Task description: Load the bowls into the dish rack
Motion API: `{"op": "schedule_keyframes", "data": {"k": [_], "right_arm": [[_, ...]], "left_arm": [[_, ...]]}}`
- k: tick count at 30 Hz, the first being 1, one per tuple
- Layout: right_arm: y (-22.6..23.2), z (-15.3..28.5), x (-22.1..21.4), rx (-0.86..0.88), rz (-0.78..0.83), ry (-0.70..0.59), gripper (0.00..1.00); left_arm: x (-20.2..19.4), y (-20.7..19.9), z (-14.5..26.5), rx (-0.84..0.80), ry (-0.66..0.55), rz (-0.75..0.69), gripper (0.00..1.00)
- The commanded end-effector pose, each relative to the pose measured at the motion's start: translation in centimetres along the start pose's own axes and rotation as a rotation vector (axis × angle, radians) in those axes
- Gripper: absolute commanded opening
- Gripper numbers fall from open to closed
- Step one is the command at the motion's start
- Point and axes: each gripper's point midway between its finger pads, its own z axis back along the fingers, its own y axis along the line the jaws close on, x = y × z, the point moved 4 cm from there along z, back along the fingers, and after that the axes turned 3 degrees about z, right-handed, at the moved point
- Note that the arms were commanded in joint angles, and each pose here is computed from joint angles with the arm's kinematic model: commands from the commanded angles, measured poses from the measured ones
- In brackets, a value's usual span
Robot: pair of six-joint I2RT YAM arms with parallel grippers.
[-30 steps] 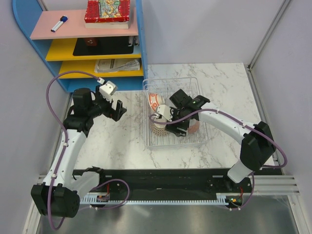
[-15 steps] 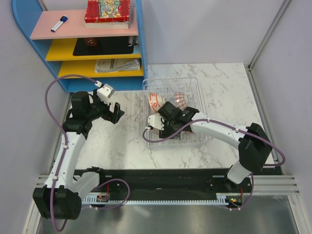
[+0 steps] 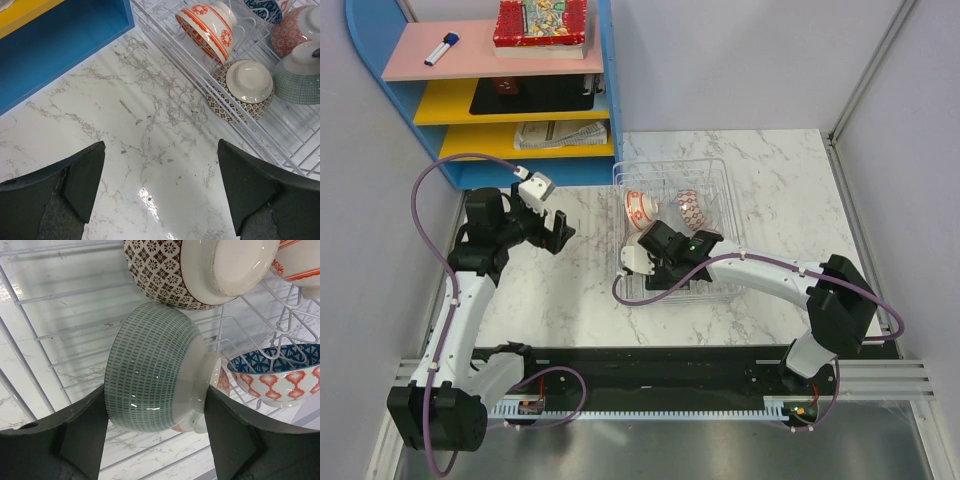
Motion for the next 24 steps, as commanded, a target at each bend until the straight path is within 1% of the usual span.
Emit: {"op": "schedule_keyframes", "data": {"k": [1, 2, 3, 4, 6, 7, 9, 11, 13, 24], "right_arm": [[2.9, -2.1, -0.2, 0.141, -0.030, -0.027, 0.36], [3.1, -2.0, -0.1, 0.151, -0.030, -0.030, 0.44], [3.3, -2.0, 0.1, 0.167, -0.034, -0.041, 0.50], [3.4, -2.0, 0.1, 0.173, -0.038, -0.043, 0.60], [3.5, -1.8, 0.2, 0.184, -0.038, -0.051, 0.72], [3.5, -1.8, 0.3, 0.188, -0.040, -0.054, 0.80], [3.5, -1.6, 0.4, 0.195, -0.041, -0.060, 0.86], [3.6, -1.4, 0.5, 0.207, -0.041, -0.069, 0.90], [3.7, -1.2, 0.6, 0.215, -0.041, -0.074, 0.98], [4.3, -1.2, 0.5, 0.265, -0.062, -0.052, 0.98]], "left_arm": [[0.8, -0.3, 0.6, -0.008, -0.037, -0.007, 1.00], [0.9, -0.3, 0.7, -0.004, -0.039, -0.009, 1.00], [0.9, -0.3, 0.7, -0.005, -0.039, -0.010, 1.00], [0.9, -0.3, 0.7, -0.005, -0.039, -0.010, 1.00], [0.9, -0.2, 0.7, -0.001, -0.038, -0.012, 1.00], [1.0, -0.2, 0.7, 0.000, -0.040, -0.013, 1.00], [1.0, -0.2, 0.7, 0.000, -0.042, -0.016, 1.00], [1.1, -0.3, 0.8, -0.002, -0.044, -0.017, 1.00], [1.1, -0.2, 0.8, -0.001, -0.043, -0.018, 1.00], [1.2, -0.3, 1.0, -0.002, -0.045, -0.025, 1.00]]}}
